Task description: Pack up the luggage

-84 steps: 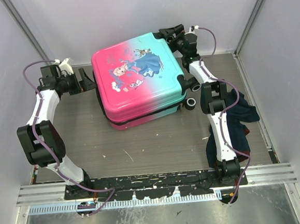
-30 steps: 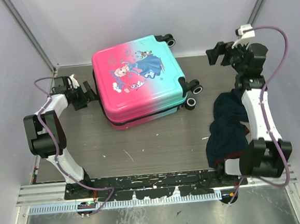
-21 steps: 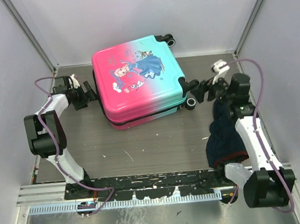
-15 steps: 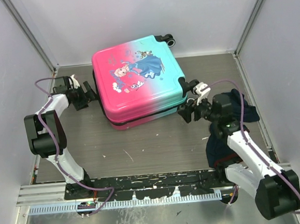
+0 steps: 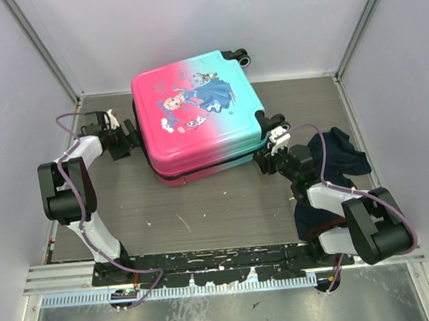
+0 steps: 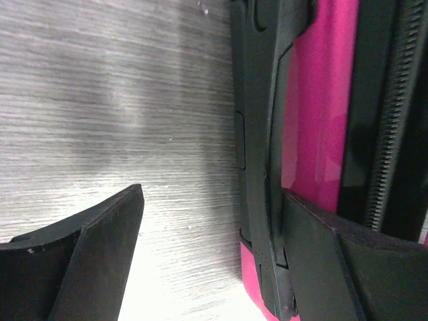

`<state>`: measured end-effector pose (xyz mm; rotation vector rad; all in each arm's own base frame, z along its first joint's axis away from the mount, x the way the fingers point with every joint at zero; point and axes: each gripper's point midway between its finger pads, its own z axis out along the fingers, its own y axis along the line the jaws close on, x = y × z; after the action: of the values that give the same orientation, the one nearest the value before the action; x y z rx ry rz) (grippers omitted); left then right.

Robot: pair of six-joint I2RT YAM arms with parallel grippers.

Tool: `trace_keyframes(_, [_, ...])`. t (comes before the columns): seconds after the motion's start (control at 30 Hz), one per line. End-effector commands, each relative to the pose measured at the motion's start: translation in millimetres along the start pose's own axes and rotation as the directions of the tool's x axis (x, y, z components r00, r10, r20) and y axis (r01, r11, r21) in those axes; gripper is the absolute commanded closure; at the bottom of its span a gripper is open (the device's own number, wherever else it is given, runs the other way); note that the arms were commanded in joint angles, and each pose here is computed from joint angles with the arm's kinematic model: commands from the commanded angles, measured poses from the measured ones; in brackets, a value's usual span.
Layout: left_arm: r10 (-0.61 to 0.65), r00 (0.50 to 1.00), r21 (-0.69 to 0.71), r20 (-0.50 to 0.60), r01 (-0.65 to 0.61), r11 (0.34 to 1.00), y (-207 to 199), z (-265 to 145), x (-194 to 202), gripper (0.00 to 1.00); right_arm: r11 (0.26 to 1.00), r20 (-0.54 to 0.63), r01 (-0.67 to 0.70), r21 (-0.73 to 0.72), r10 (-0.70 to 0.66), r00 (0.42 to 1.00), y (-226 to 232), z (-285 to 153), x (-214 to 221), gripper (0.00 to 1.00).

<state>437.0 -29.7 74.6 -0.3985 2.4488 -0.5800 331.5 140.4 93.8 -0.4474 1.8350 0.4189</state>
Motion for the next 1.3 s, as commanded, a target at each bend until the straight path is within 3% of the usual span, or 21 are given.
trace_keyframes(0.0, [0.031,0.997,0.021,-0.071,-0.029,0.999,-5.2,6.0,24.9,0.19,0.996,0.204,0.094,-0.003,-0.091,0.975,-1.4,15.0,-59.0,0.60])
trace_keyframes(0.13, [0.059,0.993,0.013,-0.097,-0.058,0.998,-6.3,2.9,35.4,0.21,0.992,0.205,0.117,-0.051,-0.105,0.973,4.4,25.7,-60.2,0.81])
trace_keyframes(0.23, [0.084,0.990,-0.041,-0.109,-0.089,0.995,3.9,2.0,37.8,0.31,0.988,0.209,0.143,-0.058,-0.128,0.969,5.4,27.7,-61.4,0.94])
trace_keyframes(0.33, [0.106,0.985,-0.116,-0.133,-0.122,0.986,18.7,1.2,36.2,0.50,0.981,0.207,0.188,-0.053,-0.173,0.963,4.6,23.0,-58.9,0.99])
trace_keyframes(0.5, [0.140,0.981,-0.172,-0.132,-0.162,0.972,35.0,-1.0,20.5,0.95,0.970,0.177,0.242,-0.027,-0.233,0.956,-12.1,10.3,-51.4,0.99])
trace_keyframes(0.53, [0.149,0.980,-0.178,-0.129,-0.171,0.969,36.8,-0.7,15.5,1.00,0.969,0.174,0.248,-0.016,-0.242,0.955,-18.5,8.1,-51.3,0.99])
trace_keyframes(1.07, [0.234,0.966,-0.248,-0.109,-0.255,0.935,57.9,14.3,-43.1,1.00,0.935,0.216,0.339,0.106,-0.354,0.910,-122.8,9.2,-72.1,0.99])
trace_keyframes(1.27, [0.258,0.958,-0.225,-0.123,-0.280,0.933,59.2,19.9,-49.2,1.00,0.932,0.218,0.356,0.061,-0.361,0.907,-143.1,10.4,-56.8,0.99])
